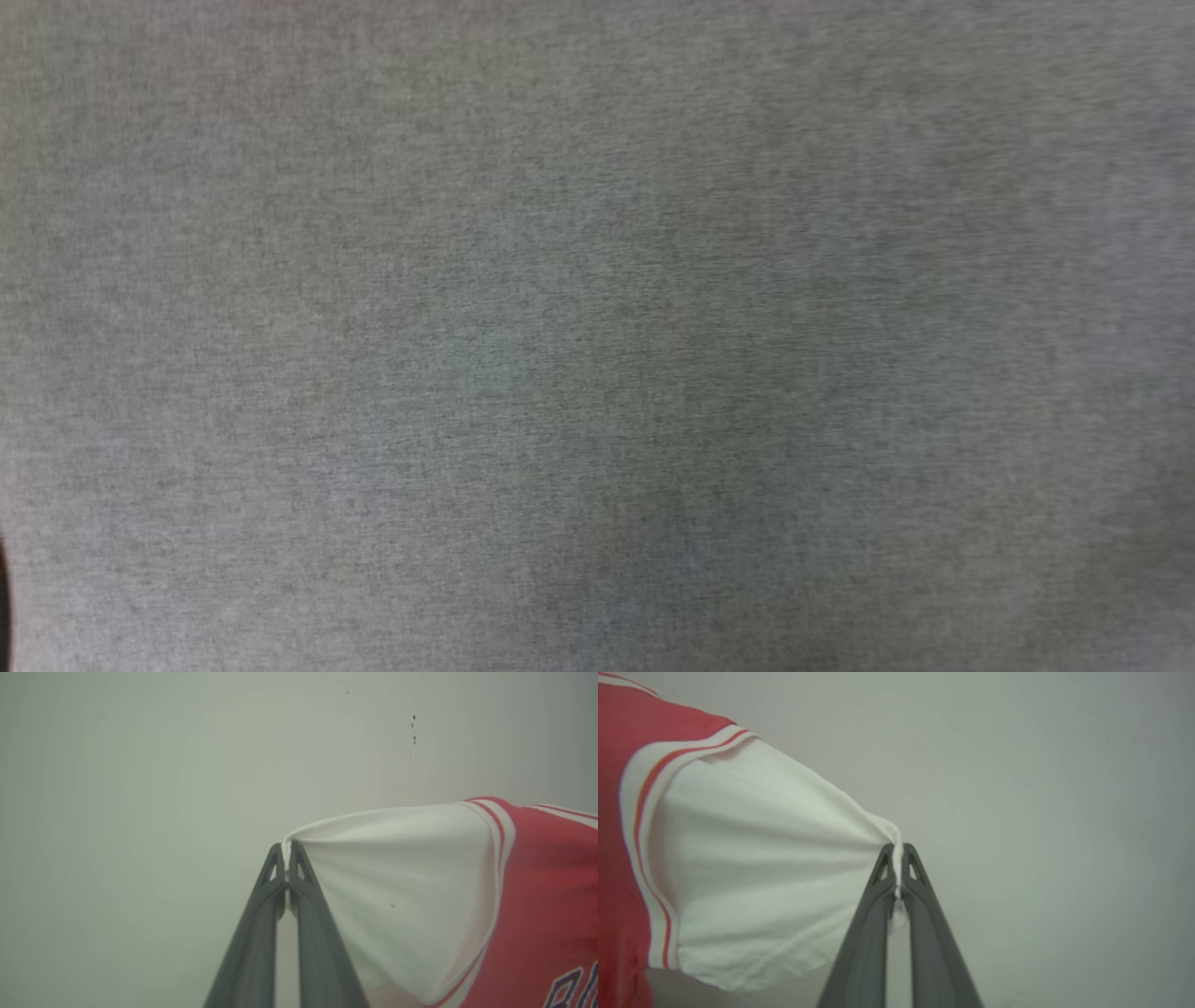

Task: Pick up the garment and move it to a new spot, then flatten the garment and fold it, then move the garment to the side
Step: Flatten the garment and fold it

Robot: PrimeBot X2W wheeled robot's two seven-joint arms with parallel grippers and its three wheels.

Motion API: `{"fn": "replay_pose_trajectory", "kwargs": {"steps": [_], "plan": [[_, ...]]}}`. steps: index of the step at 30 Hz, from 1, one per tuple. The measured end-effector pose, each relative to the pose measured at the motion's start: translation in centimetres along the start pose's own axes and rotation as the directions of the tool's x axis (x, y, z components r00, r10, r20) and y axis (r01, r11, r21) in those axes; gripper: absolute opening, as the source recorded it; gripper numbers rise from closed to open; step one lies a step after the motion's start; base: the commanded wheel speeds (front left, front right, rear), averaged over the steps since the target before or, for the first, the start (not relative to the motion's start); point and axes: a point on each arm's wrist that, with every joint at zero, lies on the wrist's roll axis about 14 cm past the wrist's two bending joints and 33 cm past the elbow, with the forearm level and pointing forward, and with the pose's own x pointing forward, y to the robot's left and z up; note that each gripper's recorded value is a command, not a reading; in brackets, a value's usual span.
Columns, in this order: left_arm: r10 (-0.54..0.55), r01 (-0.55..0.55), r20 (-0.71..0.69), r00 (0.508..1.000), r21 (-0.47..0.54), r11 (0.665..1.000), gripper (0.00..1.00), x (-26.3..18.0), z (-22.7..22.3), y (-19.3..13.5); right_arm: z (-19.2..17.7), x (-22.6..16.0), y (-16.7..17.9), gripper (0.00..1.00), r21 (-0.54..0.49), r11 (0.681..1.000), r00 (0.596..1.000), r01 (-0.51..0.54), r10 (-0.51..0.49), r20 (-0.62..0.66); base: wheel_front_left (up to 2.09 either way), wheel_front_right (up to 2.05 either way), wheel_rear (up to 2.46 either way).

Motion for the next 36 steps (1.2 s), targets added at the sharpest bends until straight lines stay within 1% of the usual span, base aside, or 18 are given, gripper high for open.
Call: {"fn": "replay_pose_trajectory", "kwargs": {"steps": [2,3,4,5,6,8,12,16,20,23,25,27,29,31,33,36], "plan": [[-0.007,0.006,-0.037,0.999,-0.003,1.000,0.00,-0.3,-2.1,-0.2,-1.6,0.4,1.0,0.00,0.019,1.000,1.000,-0.009,0.009,-0.012,0.00,0.00,0.00],[-0.007,0.006,-0.037,0.999,-0.003,1.000,0.00,-0.3,-2.1,-0.2,-1.6,0.4,1.0,0.00,0.019,1.000,1.000,-0.009,0.009,-0.012,0.00,0.00,0.00],[-0.005,0.005,-0.052,0.999,-0.005,1.000,0.00,-0.5,-3.1,-0.2,-2.4,0.5,1.6,0.00,0.027,1.000,1.000,-0.016,0.017,-0.022,0.00,0.00,0.00],[-0.010,0.009,-0.084,0.996,-0.010,1.000,0.00,-1.3,-5.1,-0.3,-4.2,0.4,3.0,0.00,0.045,0.998,0.998,-0.038,0.040,-0.046,0.00,0.00,0.00],[-0.014,0.012,-0.106,0.994,-0.017,1.000,0.00,-2.0,-6.2,-0.5,-5.3,0.0,3.6,0.00,0.056,0.997,0.997,-0.047,0.051,-0.064,0.00,0.00,0.00],[-0.024,0.017,-0.166,0.986,-0.041,0.999,0.00,-3.7,-8.8,-1.1,-7.3,-1.0,4.9,0.00,0.077,0.995,0.992,-0.069,0.076,-0.103,0.00,0.00,0.00],[-0.061,0.048,-0.289,0.955,-0.054,0.997,0.00,-7.9,-13.2,-2.6,-10.8,-3.8,6.6,0.00,0.106,0.989,0.976,-0.103,0.121,-0.180,0.00,0.00,0.00],[-0.095,0.064,-0.386,0.918,-0.093,0.994,0.00,-12.4,-15.7,-4.2,-12.5,-6.9,7.5,0.00,0.142,0.982,0.959,-0.123,0.155,-0.237,0.00,0.00,0.00],[-0.125,0.073,-0.468,0.875,-0.127,0.989,0.00,-17.4,-16.6,-5.5,-13.1,-10.6,7.9,0.00,0.206,0.971,0.944,-0.124,0.179,-0.275,0.00,0.00,0.00],[-0.157,0.089,-0.514,0.843,-0.154,0.984,0.00,-21.1,-16.4,-6.5,-13.7,-14.4,8.9,0.00,0.187,0.965,0.918,-0.185,0.237,-0.317,0.00,0.00,0.00],[-0.169,0.083,-0.542,0.823,-0.179,0.980,0.00,-23.6,-16.0,-6.9,-14.0,-17.0,8.9,0.00,0.213,0.960,0.906,-0.182,0.249,-0.344,0.00,0.00,0.00],[-0.187,0.089,-0.588,0.787,-0.192,0.977,0.00,-26.7,-15.9,-7.2,-13.6,-19.1,9.2,0.00,0.244,0.951,0.899,-0.189,0.268,-0.345,0.00,0.00,0.00],[-0.187,0.077,-0.629,0.755,-0.198,0.977,0.00,-29.4,-15.6,-7.2,-13.3,-21.3,9.1,0.00,0.244,0.947,0.887,-0.210,0.289,-0.359,0.00,0.00,0.00],[-0.197,0.075,-0.665,0.721,-0.208,0.975,0.00,-32.0,-15.3,-7.6,-13.7,-23.8,8.7,0.00,0.265,0.942,0.868,-0.204,0.299,-0.396,0.00,0.00,0.00],[-0.197,0.055,-0.696,0.691,-0.221,0.974,0.00,-34.5,-14.8,-7.9,-13.9,-26.4,8.7,0.00,0.275,0.936,0.841,-0.221,0.325,-0.431,0.00,0.00,0.00],[-0.190,0.033,-0.727,0.660,-0.225,0.974,0.00,-37.5,-13.9,-7.8,-13.8,-29.5,7.8,0.00,0.269,0.933,0.811,-0.239,0.344,-0.472,0.00,0.00,0.00]]}}
